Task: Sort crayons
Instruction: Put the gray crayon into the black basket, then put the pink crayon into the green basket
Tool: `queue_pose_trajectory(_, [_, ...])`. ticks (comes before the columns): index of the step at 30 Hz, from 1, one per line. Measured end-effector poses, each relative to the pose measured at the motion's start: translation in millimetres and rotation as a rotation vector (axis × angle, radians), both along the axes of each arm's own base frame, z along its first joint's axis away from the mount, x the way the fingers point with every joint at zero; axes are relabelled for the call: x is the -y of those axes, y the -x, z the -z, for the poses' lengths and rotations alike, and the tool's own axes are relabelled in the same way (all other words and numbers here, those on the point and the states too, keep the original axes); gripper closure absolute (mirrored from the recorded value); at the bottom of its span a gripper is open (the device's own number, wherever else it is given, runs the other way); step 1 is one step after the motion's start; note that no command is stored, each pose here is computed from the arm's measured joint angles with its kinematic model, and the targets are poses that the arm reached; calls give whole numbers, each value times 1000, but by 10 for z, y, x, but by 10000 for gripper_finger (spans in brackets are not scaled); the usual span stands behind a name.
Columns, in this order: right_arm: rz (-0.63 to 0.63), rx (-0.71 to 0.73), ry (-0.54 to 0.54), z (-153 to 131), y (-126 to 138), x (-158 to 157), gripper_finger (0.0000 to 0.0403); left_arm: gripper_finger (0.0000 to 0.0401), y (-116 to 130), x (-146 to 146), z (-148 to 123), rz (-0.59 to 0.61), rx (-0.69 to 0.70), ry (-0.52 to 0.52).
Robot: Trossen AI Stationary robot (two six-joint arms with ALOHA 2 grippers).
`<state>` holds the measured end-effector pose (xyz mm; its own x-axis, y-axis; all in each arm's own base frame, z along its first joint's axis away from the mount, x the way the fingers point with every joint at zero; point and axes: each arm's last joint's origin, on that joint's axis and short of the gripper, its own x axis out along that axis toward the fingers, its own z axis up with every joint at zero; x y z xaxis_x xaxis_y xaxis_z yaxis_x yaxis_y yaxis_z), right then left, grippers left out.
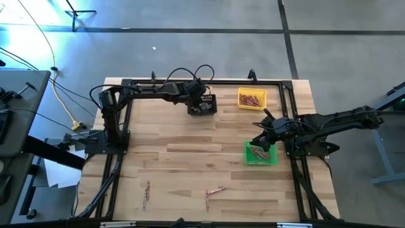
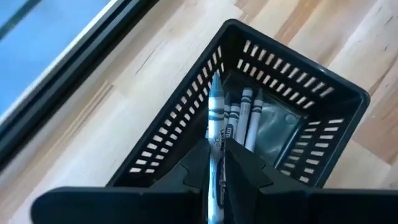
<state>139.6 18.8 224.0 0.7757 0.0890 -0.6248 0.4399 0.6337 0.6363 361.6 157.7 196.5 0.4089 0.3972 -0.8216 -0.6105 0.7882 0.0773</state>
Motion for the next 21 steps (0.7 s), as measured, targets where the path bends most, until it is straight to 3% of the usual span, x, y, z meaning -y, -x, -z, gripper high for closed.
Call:
queue_pose_trajectory(5, [0, 0, 0, 0, 0, 0, 261, 339, 10, -6, 5, -15, 7, 24])
queue_pose_trajectory(8, [0, 0, 0, 0, 0, 0, 261, 323, 15, 9, -21, 45, 3, 33])
queue_pose_trajectory(12, [0, 0, 0, 0, 0, 0, 261, 312, 15, 115, -163, 215, 62, 105])
queue_pose_trajectory(16, [0, 0, 0, 0, 0, 0, 261, 309, -58, 444, -238, 451, 118, 228])
queue_pose_trajectory(21, [0, 0, 0, 0, 0, 0, 261, 308, -206, 1048, -158, 689, 45, 173])
